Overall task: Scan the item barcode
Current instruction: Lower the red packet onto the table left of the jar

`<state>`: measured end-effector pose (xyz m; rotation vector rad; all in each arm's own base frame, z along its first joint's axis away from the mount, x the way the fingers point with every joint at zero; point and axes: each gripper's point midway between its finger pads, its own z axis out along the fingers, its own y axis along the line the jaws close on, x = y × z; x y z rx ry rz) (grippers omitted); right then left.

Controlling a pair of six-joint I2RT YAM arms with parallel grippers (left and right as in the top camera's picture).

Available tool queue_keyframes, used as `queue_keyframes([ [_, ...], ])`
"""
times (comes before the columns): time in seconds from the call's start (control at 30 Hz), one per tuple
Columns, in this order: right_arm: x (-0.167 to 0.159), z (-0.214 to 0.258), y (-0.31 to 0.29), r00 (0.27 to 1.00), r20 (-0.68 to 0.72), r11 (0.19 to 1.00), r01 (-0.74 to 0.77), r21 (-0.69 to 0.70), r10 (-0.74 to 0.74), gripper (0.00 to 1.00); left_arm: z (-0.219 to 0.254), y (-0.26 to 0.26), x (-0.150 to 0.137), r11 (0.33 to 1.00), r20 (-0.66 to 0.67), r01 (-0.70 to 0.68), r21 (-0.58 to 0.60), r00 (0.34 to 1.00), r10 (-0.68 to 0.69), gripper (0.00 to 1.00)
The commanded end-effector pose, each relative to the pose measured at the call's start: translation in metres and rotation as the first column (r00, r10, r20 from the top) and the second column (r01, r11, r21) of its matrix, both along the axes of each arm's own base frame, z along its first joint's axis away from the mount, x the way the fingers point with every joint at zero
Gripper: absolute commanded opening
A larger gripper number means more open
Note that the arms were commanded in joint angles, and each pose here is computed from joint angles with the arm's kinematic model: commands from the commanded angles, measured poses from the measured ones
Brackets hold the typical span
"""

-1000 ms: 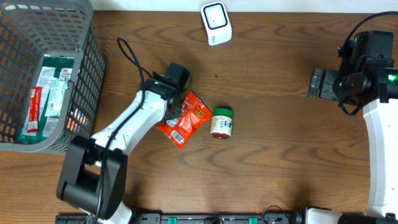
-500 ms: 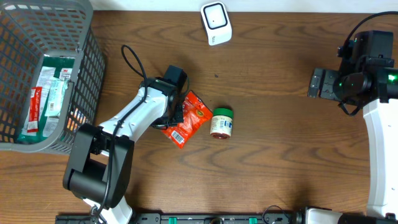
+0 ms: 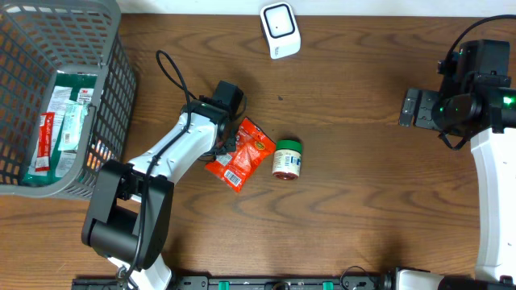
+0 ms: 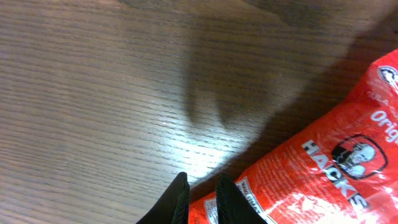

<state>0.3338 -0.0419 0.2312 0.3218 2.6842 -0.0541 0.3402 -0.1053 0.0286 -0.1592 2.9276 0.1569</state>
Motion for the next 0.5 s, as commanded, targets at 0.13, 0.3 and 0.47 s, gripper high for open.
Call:
queue_keyframes([
  [0.13, 0.001, 0.004, -0.002, 1.0, 0.013, 1.0, 0.019, -0.003, -0.019, 0.99, -0.021, 0.015, -0.023, 0.998, -0.065, 0.013, 0.067, 0.998, -0.008, 0.17],
  [0.3, 0.001, 0.004, -0.002, 1.0, 0.013, 1.0, 0.019, -0.003, -0.019, 0.99, -0.031, 0.014, -0.033, 0.999, -0.093, 0.018, 0.05, 0.996, -0.013, 0.17],
  [0.47, 0.001, 0.004, -0.002, 1.0, 0.013, 1.0, 0.019, -0.003, -0.019, 0.99, -0.034, -0.017, -0.043, 0.991, -0.149, 0.043, -0.129, 0.987, -0.063, 0.17],
])
